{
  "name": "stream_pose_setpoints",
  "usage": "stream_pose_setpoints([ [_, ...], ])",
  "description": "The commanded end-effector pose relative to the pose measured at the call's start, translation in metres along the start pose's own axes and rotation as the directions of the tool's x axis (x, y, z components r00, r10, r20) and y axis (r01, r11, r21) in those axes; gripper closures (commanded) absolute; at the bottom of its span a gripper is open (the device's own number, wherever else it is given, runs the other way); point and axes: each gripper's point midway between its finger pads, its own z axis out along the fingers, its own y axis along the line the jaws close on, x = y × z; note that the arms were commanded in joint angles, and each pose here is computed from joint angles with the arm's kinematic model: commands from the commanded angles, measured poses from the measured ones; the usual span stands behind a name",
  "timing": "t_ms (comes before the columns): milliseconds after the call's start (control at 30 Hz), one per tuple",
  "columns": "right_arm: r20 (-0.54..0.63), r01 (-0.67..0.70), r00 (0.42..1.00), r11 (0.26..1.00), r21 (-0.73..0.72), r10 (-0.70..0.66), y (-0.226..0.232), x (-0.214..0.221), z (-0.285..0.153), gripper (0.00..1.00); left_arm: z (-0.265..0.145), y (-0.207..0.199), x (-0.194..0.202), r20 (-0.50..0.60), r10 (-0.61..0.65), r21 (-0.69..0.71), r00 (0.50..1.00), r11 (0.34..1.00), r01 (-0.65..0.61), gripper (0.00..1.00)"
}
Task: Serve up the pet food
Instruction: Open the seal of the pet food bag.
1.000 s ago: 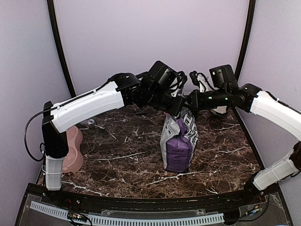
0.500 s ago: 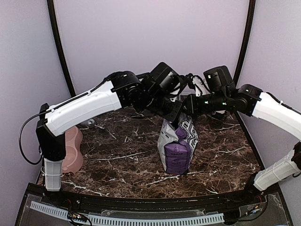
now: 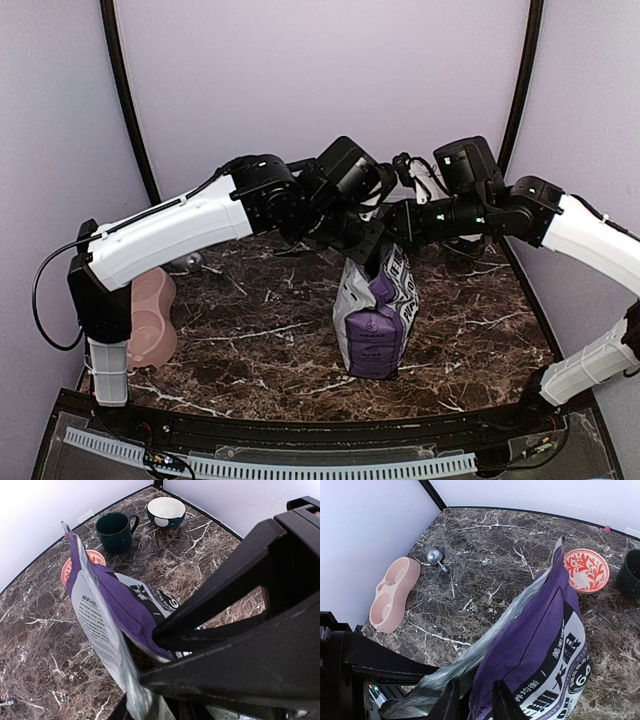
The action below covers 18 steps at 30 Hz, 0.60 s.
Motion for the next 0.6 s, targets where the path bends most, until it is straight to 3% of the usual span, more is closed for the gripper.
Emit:
stream_pose_setpoints([
  [0, 0.067, 0.036, 0.997, 0.999, -0.028, -0.034, 0.014, -0.018, -0.012, 0.75, -0.009, 0.015, -0.018, 0.070, 0.013, -0.047, 0.997, 0.999, -0.010, 0.70],
  [233, 0.067, 0.062, 0.996, 0.998, 0.016, -0.063, 0.008, -0.022, -0.008, 0.83, 0.003, 0.020, -0.022, 0.071, 0.000, -0.016, 0.998, 1.000, 0.001, 0.76],
  [400, 0.058, 0.064, 0.996, 0.998, 0.018, -0.065, 0.006, -0.019, -0.005, 0.93, 0.004, 0.019, -0.020, 0.064, -0.005, -0.012, 0.998, 1.000, 0.006, 0.89],
  [567, 0.052, 0.065, 0.996, 0.997, 0.039, -0.067, 0.001, -0.016, -0.004, 0.93, 0.004, 0.019, -0.018, 0.055, -0.011, -0.011, 0.998, 1.000, 0.011, 0.97],
])
